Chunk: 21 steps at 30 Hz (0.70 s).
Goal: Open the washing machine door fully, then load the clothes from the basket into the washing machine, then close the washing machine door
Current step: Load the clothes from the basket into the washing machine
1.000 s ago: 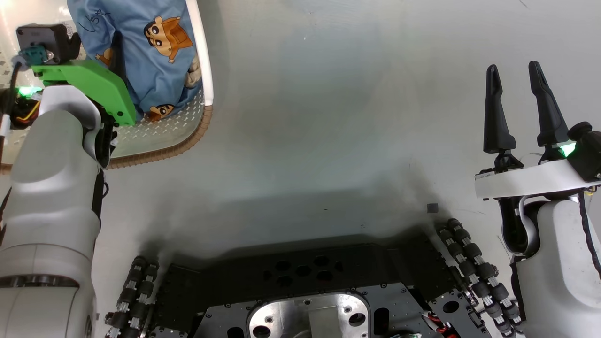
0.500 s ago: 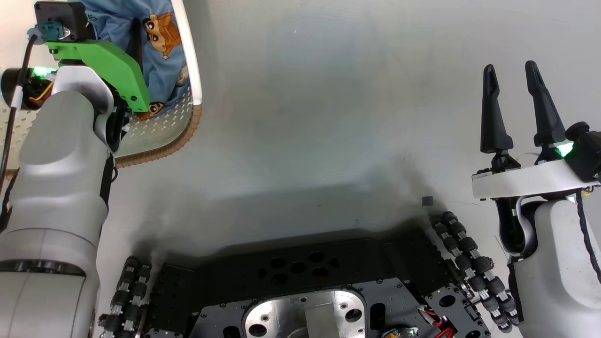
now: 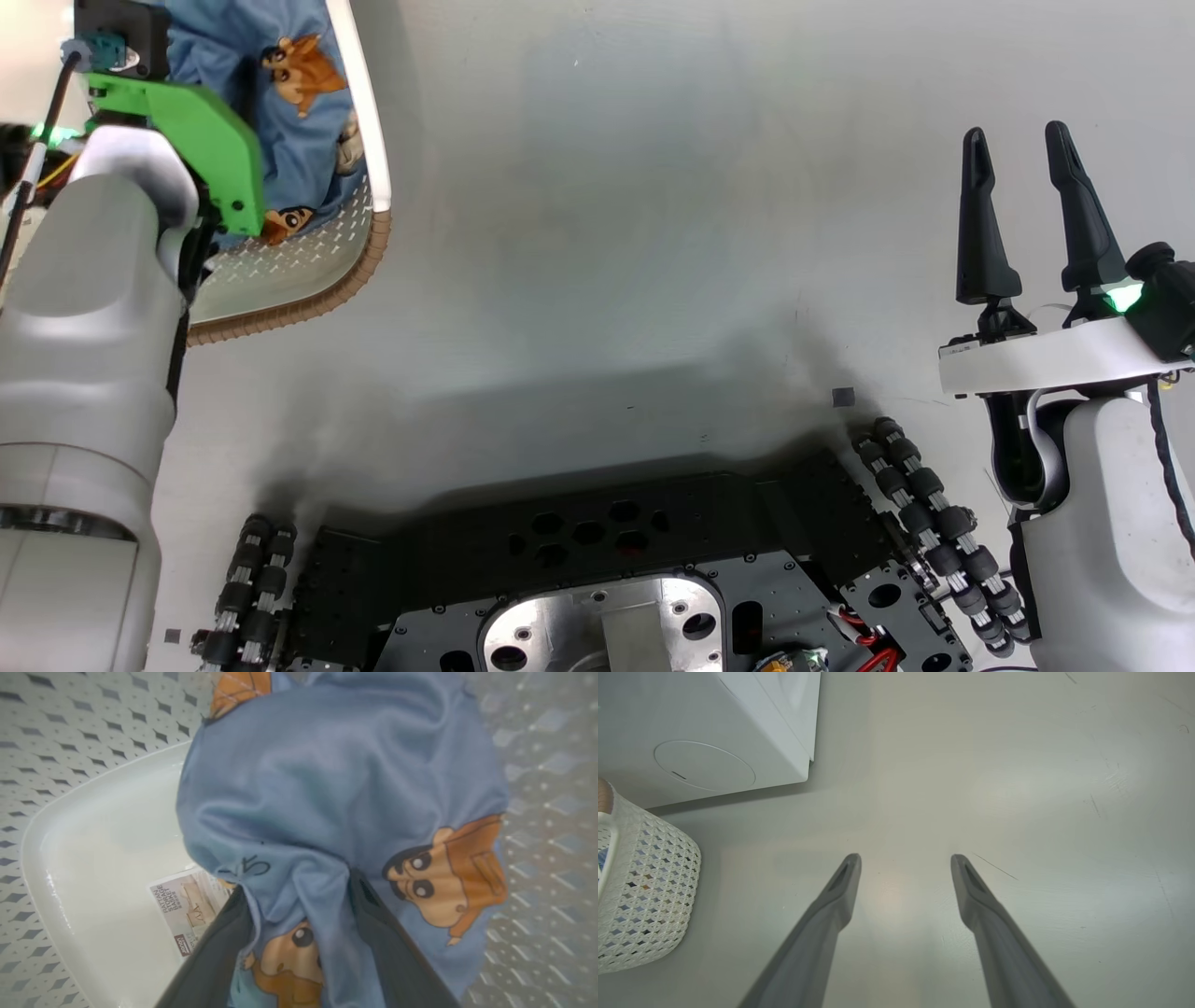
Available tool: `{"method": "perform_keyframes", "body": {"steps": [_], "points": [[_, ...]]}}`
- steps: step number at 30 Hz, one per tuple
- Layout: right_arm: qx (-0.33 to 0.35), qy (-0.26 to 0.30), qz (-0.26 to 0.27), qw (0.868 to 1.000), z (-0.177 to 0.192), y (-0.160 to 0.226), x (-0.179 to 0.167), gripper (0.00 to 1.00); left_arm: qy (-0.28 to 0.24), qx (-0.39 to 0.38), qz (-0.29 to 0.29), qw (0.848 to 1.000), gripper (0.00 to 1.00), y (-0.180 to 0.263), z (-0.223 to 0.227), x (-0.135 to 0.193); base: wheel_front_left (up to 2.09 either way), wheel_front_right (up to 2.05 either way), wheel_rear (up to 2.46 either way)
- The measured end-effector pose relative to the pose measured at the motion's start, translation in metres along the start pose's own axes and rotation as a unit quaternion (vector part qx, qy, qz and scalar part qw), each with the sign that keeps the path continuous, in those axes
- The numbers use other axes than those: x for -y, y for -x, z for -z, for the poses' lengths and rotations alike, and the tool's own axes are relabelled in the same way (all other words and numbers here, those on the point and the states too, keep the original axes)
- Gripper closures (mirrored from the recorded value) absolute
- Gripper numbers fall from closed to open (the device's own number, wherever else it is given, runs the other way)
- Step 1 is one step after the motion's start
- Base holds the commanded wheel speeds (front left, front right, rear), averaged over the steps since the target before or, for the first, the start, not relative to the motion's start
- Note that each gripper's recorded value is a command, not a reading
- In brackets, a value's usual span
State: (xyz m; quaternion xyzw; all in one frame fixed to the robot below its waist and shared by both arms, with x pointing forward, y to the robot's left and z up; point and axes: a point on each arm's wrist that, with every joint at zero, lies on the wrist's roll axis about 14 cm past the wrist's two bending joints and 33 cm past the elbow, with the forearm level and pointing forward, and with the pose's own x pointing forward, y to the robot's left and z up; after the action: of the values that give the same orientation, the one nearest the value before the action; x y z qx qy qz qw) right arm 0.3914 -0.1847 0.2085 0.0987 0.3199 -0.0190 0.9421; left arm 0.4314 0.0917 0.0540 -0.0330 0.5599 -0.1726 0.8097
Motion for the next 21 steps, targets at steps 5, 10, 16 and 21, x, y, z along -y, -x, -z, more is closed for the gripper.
{"method": "perform_keyframes", "body": {"steps": [5, 10, 16, 21], "points": [[0.003, -0.001, 0.002, 1.0, -0.002, 0.0, 0.001, 0.0, -0.007, -0.019, -0.001, 1.0, 1.0, 0.001, 0.007, -0.001, 0.0, 0.0, 0.0], [0.009, 0.0, 0.001, 1.0, -0.006, 0.0, 0.001, 0.0, -0.007, -0.022, -0.001, 1.0, 1.0, 0.003, 0.008, 0.0, 0.0, 0.0, 0.0], [0.022, 0.001, 0.005, 1.0, -0.015, -0.001, 0.003, 0.0, 0.007, 0.004, 0.003, 1.0, 1.0, 0.008, -0.004, 0.007, 0.0, 0.0, 0.0], [0.045, 0.002, -0.002, 0.999, -0.032, -0.005, -0.002, 0.0, 0.021, 0.046, 0.001, 0.999, 1.0, 0.018, -0.022, 0.009, 0.0, 0.0, 0.0]]}}
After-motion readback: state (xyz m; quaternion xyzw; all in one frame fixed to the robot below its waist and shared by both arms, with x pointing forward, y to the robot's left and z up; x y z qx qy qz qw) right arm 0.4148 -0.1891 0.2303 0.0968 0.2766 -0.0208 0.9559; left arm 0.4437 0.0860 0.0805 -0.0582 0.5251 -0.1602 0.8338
